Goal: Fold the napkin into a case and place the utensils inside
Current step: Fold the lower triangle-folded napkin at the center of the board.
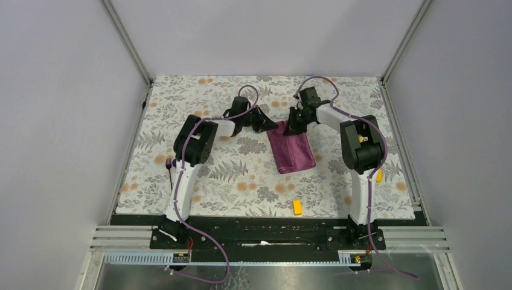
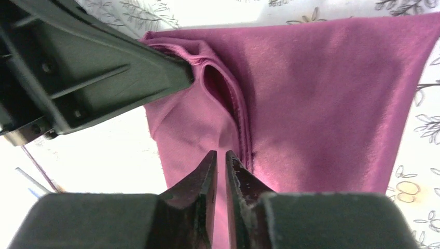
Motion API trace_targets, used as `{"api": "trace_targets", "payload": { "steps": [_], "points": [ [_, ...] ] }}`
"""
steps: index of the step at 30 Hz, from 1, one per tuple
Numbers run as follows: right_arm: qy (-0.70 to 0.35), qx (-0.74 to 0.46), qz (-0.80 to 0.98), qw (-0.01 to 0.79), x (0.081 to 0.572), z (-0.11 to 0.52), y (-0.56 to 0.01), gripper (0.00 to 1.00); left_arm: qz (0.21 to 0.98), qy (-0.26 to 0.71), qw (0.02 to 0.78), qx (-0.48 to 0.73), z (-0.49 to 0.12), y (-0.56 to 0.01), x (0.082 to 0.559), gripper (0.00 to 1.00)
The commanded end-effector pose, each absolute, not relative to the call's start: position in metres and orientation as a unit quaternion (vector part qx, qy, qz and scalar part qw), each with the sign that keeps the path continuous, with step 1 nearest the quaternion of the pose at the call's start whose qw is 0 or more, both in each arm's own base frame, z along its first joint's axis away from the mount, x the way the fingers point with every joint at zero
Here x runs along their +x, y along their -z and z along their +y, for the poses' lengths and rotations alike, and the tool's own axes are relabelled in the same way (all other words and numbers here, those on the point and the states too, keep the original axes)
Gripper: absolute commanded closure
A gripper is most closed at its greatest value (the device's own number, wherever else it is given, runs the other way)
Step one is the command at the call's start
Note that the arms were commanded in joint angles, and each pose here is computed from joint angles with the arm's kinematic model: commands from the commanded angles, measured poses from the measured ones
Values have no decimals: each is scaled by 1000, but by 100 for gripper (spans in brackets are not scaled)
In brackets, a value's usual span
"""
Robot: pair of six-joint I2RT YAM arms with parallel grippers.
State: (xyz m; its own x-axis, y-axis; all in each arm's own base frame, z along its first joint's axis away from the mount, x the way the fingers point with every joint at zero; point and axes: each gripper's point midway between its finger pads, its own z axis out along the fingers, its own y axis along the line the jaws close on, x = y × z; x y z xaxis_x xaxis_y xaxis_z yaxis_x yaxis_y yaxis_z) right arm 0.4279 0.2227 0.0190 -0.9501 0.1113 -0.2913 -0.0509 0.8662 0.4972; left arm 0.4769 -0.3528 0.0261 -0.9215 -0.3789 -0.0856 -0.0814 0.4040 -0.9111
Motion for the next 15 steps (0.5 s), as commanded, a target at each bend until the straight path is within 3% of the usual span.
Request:
{"api": "trace_targets", "payload": {
  "steps": [1, 7, 15],
  "points": [
    [-332, -17, 923, 194, 431, 249, -85, 79, 851, 469, 154, -179, -330, 4, 484, 100],
    [-488, -12, 865, 116, 426, 298, -87, 68, 850, 466, 151, -196, -329, 6, 484, 100],
    [-520, -10, 851, 66, 413, 311, -57, 65, 854, 457, 150, -199, -327, 10, 484, 100]
  ]
}}
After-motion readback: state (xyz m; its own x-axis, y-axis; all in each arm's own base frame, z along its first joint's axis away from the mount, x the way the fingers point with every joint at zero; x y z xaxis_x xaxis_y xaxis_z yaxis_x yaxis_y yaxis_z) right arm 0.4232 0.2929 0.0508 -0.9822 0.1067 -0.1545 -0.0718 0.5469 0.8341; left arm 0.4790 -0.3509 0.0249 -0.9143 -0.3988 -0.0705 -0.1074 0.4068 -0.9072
